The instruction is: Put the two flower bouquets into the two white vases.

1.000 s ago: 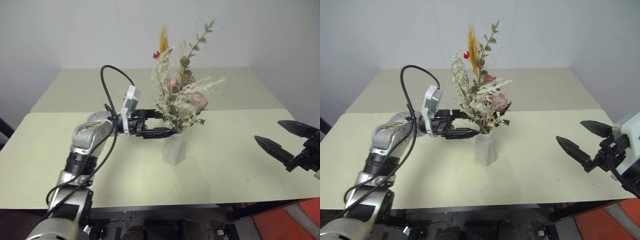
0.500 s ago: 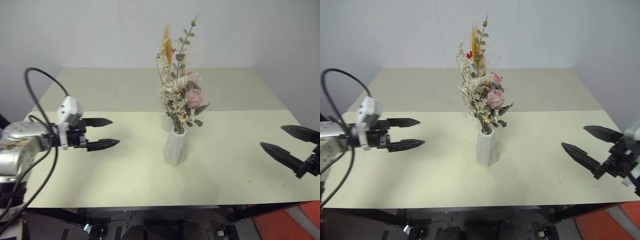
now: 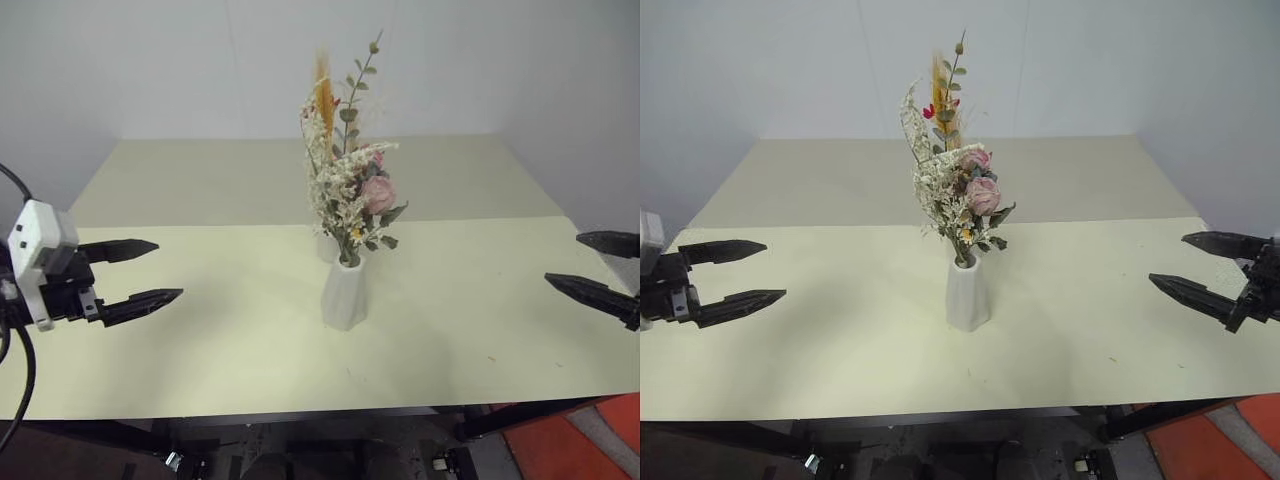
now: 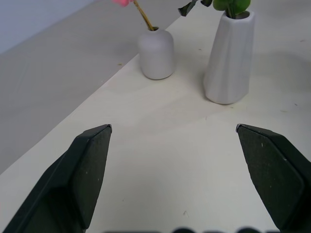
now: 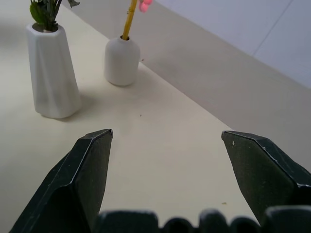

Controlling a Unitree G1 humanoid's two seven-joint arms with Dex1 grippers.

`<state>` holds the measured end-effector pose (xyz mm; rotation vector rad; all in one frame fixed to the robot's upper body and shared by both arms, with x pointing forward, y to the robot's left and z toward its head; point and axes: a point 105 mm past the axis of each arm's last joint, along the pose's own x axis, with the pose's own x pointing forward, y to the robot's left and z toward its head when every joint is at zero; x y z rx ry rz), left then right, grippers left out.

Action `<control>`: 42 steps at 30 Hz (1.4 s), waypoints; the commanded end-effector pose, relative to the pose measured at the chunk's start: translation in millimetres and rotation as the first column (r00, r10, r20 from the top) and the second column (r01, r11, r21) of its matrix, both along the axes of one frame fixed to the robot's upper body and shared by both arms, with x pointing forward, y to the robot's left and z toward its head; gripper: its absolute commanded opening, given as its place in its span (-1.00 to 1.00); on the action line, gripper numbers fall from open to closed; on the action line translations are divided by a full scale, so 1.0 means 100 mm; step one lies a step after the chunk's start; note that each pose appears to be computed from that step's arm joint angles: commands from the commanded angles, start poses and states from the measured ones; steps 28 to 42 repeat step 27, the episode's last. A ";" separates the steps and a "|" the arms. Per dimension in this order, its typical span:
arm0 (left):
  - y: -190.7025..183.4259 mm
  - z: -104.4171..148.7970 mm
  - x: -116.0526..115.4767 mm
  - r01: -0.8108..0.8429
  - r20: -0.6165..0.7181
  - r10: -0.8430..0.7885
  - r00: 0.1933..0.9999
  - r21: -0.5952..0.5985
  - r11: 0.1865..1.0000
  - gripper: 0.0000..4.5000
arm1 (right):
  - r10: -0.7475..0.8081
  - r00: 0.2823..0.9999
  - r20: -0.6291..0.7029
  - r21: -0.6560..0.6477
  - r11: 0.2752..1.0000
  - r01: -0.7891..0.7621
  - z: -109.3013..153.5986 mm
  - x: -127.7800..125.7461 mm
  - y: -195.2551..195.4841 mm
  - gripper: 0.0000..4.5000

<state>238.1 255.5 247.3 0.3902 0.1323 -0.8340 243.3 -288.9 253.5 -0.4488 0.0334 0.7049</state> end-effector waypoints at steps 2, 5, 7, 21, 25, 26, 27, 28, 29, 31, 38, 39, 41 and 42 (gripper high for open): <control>0.03 0.13 -0.06 -0.021 0.045 0.019 0.999 0.038 0.999 0.99 | 0.041 0.998 0.042 -0.020 0.999 -0.040 0.07 0.00 0.04 0.89; 0.01 0.15 -0.08 -0.017 0.044 0.015 0.999 0.039 0.999 0.99 | 0.042 0.998 0.043 -0.018 0.999 -0.042 0.05 0.02 0.05 0.89; 0.00 0.17 -0.06 -0.016 0.046 0.014 0.999 0.041 0.999 0.99 | 0.047 0.998 0.049 -0.012 0.999 -0.046 0.06 0.02 0.05 0.89; 0.02 0.22 -0.05 -0.014 0.053 0.010 0.999 0.062 0.998 0.99 | 0.049 0.996 0.071 0.004 0.999 -0.049 0.01 0.04 0.03 0.89; 0.03 0.22 -0.05 -0.023 0.064 0.019 0.998 0.062 0.998 0.99 | 0.037 0.996 0.079 0.001 0.999 -0.037 -0.01 0.07 0.03 0.89; 0.02 0.23 -0.04 -0.024 0.068 0.020 0.997 0.061 0.998 0.99 | 0.036 0.996 0.080 0.000 0.999 -0.036 -0.01 0.08 0.03 0.89; 0.02 0.24 -0.02 -0.033 0.077 0.028 0.997 0.059 0.998 0.99 | 0.036 0.996 0.082 0.000 0.999 -0.036 -0.02 0.08 0.04 0.89; 0.02 0.24 -0.02 -0.033 0.077 0.028 0.997 0.059 0.998 0.99 | 0.036 0.996 0.082 0.000 0.999 -0.036 -0.02 0.08 0.04 0.89; 0.02 0.24 -0.02 -0.033 0.077 0.028 0.997 0.059 0.998 0.99 | 0.036 0.996 0.082 0.000 0.999 -0.036 -0.02 0.08 0.04 0.89; 0.02 0.24 -0.02 -0.033 0.077 0.028 0.997 0.059 0.998 0.99 | 0.036 0.996 0.082 0.000 0.999 -0.036 -0.02 0.08 0.04 0.89; 0.02 0.24 -0.02 -0.033 0.077 0.028 0.997 0.059 0.998 0.99 | 0.036 0.996 0.082 0.000 0.999 -0.036 -0.02 0.08 0.04 0.89; 0.02 0.24 -0.02 -0.033 0.077 0.028 0.997 0.059 0.998 0.99 | 0.036 0.996 0.082 0.000 0.999 -0.036 -0.02 0.08 0.04 0.89; 0.02 0.24 -0.02 -0.033 0.077 0.028 0.997 0.059 0.998 0.99 | 0.036 0.996 0.082 0.000 0.999 -0.036 -0.02 0.08 0.04 0.89; 0.02 0.24 -0.02 -0.033 0.077 0.028 0.997 0.059 0.998 0.99 | 0.036 0.996 0.082 0.000 0.999 -0.036 -0.02 0.08 0.04 0.89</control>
